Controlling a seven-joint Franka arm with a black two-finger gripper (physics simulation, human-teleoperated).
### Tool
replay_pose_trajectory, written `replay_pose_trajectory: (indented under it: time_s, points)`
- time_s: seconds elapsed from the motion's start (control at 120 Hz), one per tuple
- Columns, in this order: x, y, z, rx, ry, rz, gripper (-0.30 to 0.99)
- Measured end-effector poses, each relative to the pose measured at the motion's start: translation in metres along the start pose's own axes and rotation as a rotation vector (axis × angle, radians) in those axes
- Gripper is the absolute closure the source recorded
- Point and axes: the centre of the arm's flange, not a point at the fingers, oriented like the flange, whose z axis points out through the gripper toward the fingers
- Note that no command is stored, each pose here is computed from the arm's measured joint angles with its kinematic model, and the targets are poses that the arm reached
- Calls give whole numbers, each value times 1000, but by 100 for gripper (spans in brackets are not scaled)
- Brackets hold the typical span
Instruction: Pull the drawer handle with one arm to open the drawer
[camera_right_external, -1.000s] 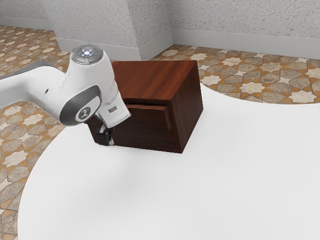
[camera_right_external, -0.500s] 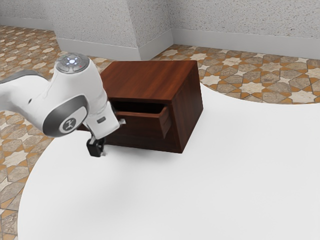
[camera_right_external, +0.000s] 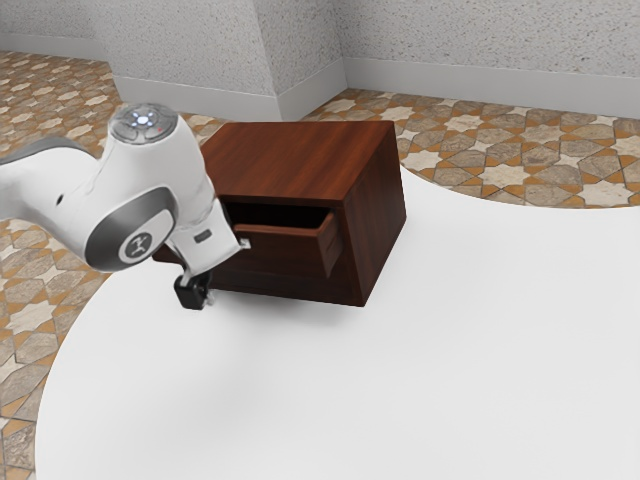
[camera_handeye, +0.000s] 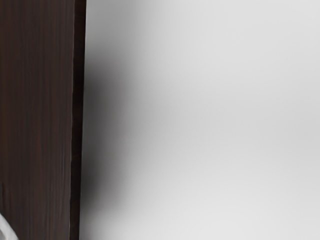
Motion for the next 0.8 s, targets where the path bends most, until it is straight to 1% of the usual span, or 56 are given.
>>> replay_pose_trajectory:
  time_s: [0.233,0.325,0.358,0.417,0.458,0.5,0.567,0.625,0.8]
  points:
    - [-7,20,-13,2,32,2,28]
    - [-9,27,-15,3,39,6,28]
    - [-10,28,-18,12,34,14,33]
    - [-11,28,-22,24,27,23,46]
    - [-10,28,-21,26,20,28,48]
    - [-10,27,-18,26,11,33,45]
    - [-8,26,-15,24,2,39,34]
    - [-8,23,-17,31,0,41,27]
    - [-11,20,-23,55,-19,56,15]
